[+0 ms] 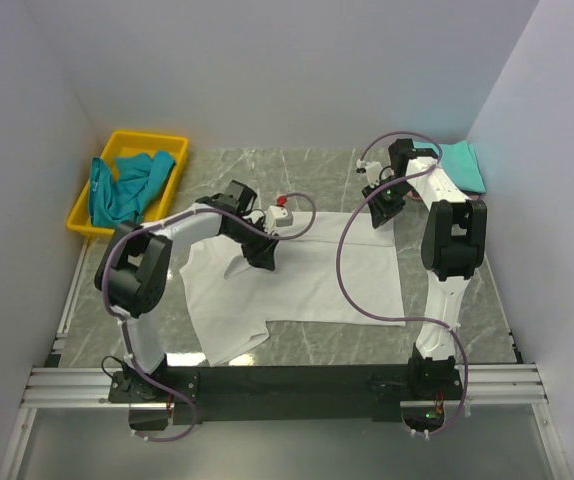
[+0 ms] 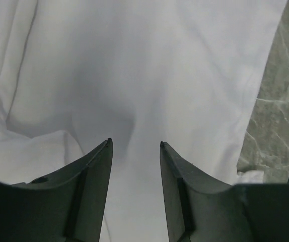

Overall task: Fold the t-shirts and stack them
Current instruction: Fold the tshirt

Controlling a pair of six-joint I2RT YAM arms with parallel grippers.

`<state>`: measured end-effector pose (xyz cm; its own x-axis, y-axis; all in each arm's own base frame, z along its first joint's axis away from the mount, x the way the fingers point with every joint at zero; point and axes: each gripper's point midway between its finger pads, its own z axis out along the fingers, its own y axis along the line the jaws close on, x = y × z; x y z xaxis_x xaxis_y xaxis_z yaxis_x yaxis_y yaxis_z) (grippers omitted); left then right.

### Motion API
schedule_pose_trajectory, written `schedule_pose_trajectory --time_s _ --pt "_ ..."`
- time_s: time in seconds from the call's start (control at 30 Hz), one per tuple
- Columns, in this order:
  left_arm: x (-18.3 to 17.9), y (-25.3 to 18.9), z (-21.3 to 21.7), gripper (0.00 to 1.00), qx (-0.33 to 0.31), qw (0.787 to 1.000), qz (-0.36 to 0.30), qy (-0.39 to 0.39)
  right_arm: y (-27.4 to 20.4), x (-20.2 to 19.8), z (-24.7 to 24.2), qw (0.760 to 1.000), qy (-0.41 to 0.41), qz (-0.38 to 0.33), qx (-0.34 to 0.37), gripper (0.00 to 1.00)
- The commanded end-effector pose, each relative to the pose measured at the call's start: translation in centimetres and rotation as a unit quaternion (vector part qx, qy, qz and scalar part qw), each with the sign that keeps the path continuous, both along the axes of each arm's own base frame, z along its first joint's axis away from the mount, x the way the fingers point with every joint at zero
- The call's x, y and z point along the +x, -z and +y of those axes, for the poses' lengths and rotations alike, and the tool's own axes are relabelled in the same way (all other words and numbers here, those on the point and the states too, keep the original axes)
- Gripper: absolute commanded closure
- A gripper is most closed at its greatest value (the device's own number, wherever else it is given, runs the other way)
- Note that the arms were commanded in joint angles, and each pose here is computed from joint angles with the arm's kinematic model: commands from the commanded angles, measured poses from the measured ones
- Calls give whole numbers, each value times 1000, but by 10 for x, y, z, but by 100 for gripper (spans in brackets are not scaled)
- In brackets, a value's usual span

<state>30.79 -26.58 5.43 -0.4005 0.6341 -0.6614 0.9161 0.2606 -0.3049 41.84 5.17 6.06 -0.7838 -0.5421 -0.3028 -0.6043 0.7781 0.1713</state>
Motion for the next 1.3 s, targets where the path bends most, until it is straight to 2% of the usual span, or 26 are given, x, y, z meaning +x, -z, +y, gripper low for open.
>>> schedule_pose_trajectory --time_s 0.0,0.13,0.17,0.23,0.33,0.43,0.57,0.77,1.03,1.13,1.17,1.2,1.23,1.27 --pt "3 -44 5 52 -29 999 -45 9 -18 8 5 1000 2 -19 7 65" --pt "40 -76 36 53 -64 994 -63 -63 -19 17 7 999 14 -31 9 68" --pt "51 -78 43 54 -64 992 -58 -95 -20 20 7 999 27 -32 10 72" --pt "93 -78 75 56 -47 979 -96 -174 -20 33 7 998 43 -48 1 76" --pt "140 -61 118 58 8 951 -106 -290 -13 44 7 996 70 -52 -20 80" --pt "169 -42 149 58 49 928 -106 -353 1 52 5 994 82 -51 -48 80" --pt "185 -12 174 60 88 903 -79 -413 17 56 -1 990 91 -42 -97 80" --pt "187 24 200 62 131 884 -47 -447 50 58 -5 983 76 -32 -166 79" --pt "208 44 212 59 148 870 -25 -469 38 110 -14 967 99 -92 -217 75" --pt "225 34 205 56 113 878 -27 -464 38 125 -15 963 104 -118 -219 74" --pt "232 23 202 54 96 882 -36 -459 24 129 -15 961 110 -137 -215 72" --pt "234 10 191 50 65 894 -35 -442 20 132 -14 959 114 -150 -212 70" --pt "232 1 186 48 53 902 -32 -428 12 132 -12 960 111 -155 -204 62" --pt "236 -16 180 47 35 906 -38 -420 -19 133 -5 961 110 -179 -179 59"
